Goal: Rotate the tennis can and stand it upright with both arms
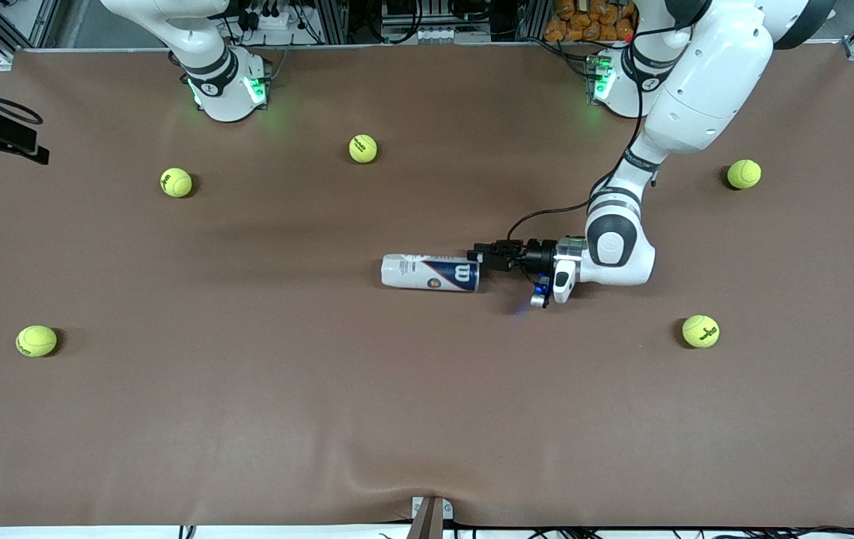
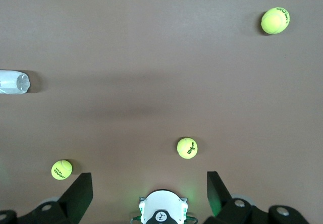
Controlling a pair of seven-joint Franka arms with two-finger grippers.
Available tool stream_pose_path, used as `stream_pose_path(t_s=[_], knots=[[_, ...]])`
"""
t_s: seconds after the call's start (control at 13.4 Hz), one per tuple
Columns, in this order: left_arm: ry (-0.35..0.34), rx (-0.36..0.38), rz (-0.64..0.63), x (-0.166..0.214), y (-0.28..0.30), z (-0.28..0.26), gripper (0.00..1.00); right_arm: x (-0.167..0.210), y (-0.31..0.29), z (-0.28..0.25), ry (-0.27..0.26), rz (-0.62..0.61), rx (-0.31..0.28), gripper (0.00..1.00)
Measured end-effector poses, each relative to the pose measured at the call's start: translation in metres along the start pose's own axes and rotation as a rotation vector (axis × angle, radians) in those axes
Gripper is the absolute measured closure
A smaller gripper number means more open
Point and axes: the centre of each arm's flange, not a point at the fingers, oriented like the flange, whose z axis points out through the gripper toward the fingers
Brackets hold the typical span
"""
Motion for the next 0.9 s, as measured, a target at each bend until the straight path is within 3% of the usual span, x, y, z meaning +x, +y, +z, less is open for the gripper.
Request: stream_pose_path(t_s=[0.45, 0.9], knots=[[0.037, -0.038, 0.027, 0.014, 0.021, -0.025, 0.46, 0.002, 0.016, -0.015, 0.073, 0.034, -0.005, 0.00], [0.037, -0.054, 0.029, 0.037, 0.027, -0.017, 0.44, 0.003, 0.026, -0.017, 0.096, 0.094, -0.005, 0.00]])
